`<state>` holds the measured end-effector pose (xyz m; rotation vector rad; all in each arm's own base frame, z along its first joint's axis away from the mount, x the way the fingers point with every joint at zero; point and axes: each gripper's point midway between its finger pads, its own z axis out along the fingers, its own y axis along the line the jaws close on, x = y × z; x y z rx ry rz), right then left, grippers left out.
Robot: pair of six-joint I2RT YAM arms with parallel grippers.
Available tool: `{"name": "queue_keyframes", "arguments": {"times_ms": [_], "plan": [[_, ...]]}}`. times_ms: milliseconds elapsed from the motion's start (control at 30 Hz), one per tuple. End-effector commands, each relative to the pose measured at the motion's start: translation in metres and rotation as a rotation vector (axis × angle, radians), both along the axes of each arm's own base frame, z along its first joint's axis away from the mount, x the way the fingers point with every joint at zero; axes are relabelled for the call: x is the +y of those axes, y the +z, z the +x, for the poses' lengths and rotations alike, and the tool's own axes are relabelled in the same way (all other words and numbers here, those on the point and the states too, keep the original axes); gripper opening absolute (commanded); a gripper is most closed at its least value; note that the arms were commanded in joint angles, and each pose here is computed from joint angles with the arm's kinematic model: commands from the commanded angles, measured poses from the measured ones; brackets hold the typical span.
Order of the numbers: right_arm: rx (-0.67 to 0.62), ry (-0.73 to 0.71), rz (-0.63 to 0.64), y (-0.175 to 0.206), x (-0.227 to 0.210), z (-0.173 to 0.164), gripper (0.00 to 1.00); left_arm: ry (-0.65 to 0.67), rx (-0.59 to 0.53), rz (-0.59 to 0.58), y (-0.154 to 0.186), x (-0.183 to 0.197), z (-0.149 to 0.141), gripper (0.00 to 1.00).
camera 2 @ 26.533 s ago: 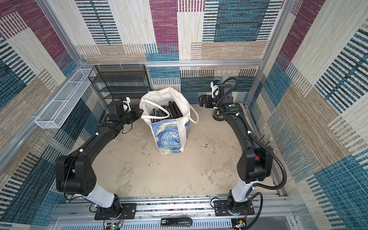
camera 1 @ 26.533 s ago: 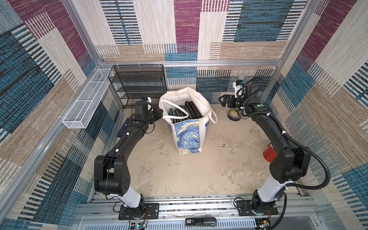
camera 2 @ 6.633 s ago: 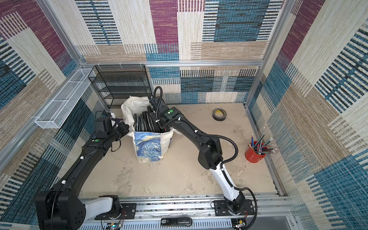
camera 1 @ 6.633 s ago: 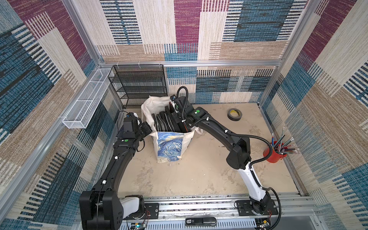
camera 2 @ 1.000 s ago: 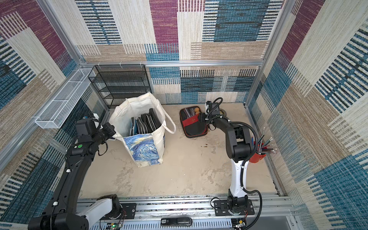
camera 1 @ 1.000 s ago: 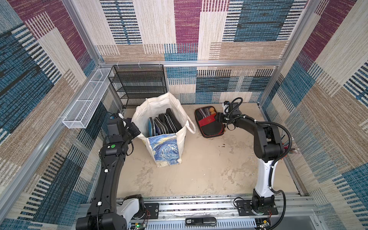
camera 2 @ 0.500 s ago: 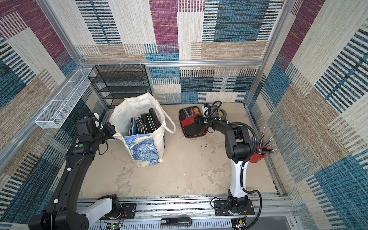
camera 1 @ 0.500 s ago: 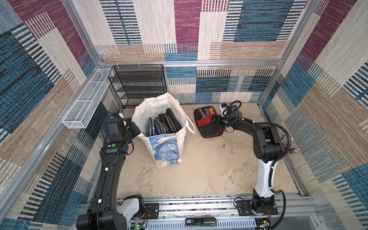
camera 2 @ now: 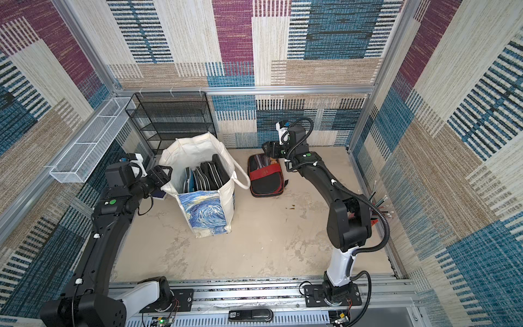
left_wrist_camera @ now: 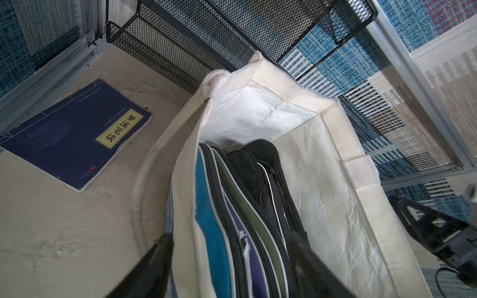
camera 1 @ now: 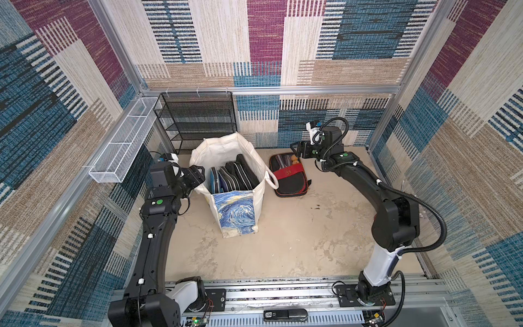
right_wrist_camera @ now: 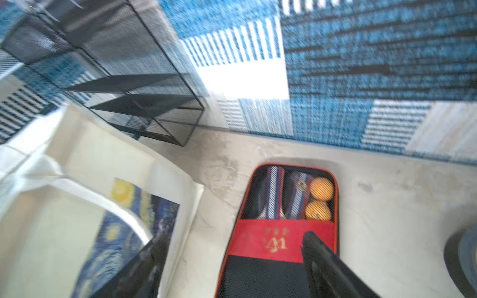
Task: Remove the ping pong set from the canvas bag
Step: Place the ping pong set at the center of the board, then adjust the canvas bag at the center of the board.
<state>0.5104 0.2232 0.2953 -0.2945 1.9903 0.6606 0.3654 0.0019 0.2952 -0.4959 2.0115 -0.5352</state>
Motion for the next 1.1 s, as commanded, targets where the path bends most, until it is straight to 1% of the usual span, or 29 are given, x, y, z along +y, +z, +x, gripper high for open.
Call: {"name": "queue_keyframes", "arguments": {"times_ms": [0, 100, 233, 367, 533, 733, 767, 867, 933, 1000, 1067], "plan": [[0.035, 0.06, -0.061, 0.0, 0.021, -0.024, 0.9, -0.018, 0.024, -0.024, 0.005, -0.006, -0.015, 0.99], [0.032, 0.116, -0.084, 0.004, 0.049, -0.044, 0.99, -0.035, 0.056, -0.09, 0.006, -0.016, -0.033, 0.99], [0.037, 0.176, -0.1, 0.001, 0.077, -0.065, 1.0, -0.041, 0.1, -0.165, 0.002, -0.029, -0.062, 0.99], [0.031, 0.225, -0.103, 0.006, 0.1, -0.083, 0.99, -0.045, 0.143, -0.219, -0.007, -0.038, -0.084, 0.99], [0.029, 0.256, -0.095, 0.01, 0.114, -0.097, 0.99, -0.062, 0.18, -0.257, -0.018, -0.049, -0.09, 0.99], [-0.033, 0.256, -0.089, 0.047, 0.118, -0.109, 1.0, -0.067, 0.193, -0.255, -0.026, -0.054, -0.083, 1.0], [-0.041, 0.256, -0.088, 0.052, 0.119, -0.11, 0.99, -0.073, 0.191, -0.262, -0.027, -0.056, -0.081, 0.98], [-0.052, 0.263, -0.09, 0.062, 0.121, -0.115, 1.0, -0.091, 0.201, -0.266, -0.031, -0.063, -0.077, 0.87], [-0.046, 0.27, -0.091, 0.06, 0.124, -0.116, 1.0, -0.101, 0.215, -0.265, -0.037, -0.066, -0.077, 0.79], [-0.026, 0.278, -0.1, 0.049, 0.128, -0.115, 1.0, -0.106, 0.219, -0.267, -0.04, -0.069, -0.077, 0.66], [0.006, 0.293, -0.109, 0.034, 0.133, -0.116, 1.0, -0.114, 0.224, -0.269, -0.042, -0.071, -0.078, 0.51]]}}
